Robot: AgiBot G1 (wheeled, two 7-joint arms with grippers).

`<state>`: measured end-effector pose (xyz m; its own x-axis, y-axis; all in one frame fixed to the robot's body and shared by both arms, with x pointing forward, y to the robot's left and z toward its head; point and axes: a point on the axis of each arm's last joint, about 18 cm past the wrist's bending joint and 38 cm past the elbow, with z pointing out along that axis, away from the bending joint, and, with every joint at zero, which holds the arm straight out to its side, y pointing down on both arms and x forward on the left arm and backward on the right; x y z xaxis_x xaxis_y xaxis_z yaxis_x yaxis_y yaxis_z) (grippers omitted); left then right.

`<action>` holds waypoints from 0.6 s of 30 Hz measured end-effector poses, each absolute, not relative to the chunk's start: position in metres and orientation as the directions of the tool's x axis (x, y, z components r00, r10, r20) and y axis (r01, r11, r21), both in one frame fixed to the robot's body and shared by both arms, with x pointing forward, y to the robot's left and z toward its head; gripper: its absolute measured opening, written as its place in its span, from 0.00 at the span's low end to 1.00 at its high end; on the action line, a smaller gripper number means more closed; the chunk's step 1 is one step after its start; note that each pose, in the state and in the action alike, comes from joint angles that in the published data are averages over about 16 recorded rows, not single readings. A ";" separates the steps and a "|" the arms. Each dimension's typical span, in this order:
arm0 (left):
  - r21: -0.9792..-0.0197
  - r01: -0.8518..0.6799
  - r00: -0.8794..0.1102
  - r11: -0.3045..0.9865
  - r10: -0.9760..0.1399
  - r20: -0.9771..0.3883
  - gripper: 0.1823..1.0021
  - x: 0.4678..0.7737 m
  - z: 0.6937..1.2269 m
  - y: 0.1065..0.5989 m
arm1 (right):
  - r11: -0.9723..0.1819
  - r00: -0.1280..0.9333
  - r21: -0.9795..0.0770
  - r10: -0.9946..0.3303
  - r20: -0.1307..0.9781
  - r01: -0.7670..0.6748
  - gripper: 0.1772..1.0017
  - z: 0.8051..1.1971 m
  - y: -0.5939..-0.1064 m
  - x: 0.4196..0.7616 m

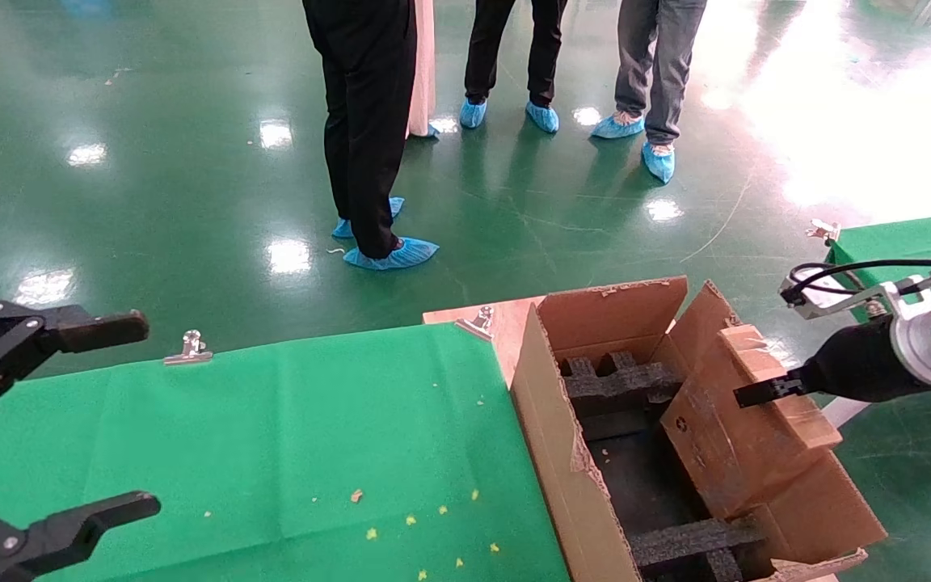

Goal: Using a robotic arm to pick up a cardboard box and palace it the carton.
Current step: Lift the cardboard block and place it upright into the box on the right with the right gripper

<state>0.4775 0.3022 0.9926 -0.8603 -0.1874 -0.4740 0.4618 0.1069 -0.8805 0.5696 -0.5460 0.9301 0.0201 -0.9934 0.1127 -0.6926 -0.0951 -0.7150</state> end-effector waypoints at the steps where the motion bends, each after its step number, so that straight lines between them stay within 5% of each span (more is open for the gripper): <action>1: -0.881 0.462 -0.860 0.107 -0.187 -0.474 1.00 0.477 0.993 0.302 | -0.097 0.021 -0.714 -0.993 0.114 -0.694 0.17 0.928 -0.545 0.571; 18: -0.881 0.462 -0.860 0.107 -0.187 -0.474 1.00 0.477 0.993 0.302 | -0.122 0.037 -0.691 -0.990 0.136 -0.713 0.17 0.900 -0.540 0.594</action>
